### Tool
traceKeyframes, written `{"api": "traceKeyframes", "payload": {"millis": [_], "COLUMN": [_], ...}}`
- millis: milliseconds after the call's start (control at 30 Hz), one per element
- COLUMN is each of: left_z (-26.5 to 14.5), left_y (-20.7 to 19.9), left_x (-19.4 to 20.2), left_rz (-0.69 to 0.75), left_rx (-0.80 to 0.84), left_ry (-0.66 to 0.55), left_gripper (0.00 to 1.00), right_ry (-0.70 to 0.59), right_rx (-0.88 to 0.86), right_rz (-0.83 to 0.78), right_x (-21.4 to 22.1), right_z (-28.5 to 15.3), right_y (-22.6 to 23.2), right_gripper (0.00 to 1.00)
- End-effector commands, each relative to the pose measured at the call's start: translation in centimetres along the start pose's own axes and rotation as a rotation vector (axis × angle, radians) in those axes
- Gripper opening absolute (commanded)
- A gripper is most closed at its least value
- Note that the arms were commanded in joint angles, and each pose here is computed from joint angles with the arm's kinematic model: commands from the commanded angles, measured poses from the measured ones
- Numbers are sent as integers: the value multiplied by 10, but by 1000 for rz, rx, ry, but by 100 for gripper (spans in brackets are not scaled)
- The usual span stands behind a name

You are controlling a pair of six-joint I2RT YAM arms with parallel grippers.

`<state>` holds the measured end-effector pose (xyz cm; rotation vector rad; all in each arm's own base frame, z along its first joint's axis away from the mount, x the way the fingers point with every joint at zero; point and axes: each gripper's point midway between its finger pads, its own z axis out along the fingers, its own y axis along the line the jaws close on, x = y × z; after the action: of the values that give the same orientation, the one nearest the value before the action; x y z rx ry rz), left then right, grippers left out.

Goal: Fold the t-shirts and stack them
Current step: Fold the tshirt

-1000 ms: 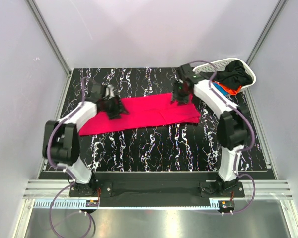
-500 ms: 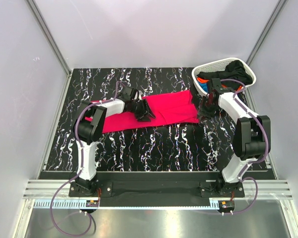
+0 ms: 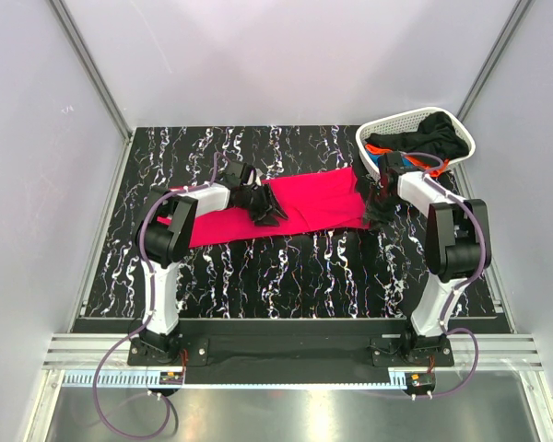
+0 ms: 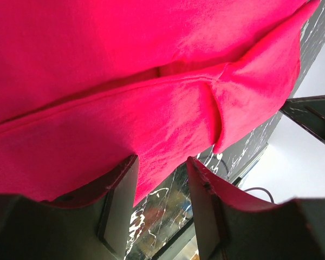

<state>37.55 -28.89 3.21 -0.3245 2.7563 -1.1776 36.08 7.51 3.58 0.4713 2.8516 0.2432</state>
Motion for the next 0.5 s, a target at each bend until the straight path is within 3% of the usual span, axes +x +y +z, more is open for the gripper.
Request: {"api": "traceKeyframes", "payload": {"millis": [0,200,300,333,467], "left_z": [8,7,7,7,6], "left_y": [26,29,32,33,37], "left_x": [12,15,18,19,20], "left_rz": [-26,-26,-33,-33,-34], "left_rx": [-66,-80,-88,-91,-109], "left_ry": [44,54,63,64,62], "left_gripper": [48,48,48,48,48], "right_ry": [-55,-74,-100,-108,-136], "right_rx": [14,60,82,78,165], "right_rz": [-25,-36,-54,-58,-50], "right_x": [-19,-25,-30,-32,-37], "right_z": [3,11,9,9,6], "right_y": [1,-7,-11,-10,-26], "right_gripper": [35,25,13,2,0]}}
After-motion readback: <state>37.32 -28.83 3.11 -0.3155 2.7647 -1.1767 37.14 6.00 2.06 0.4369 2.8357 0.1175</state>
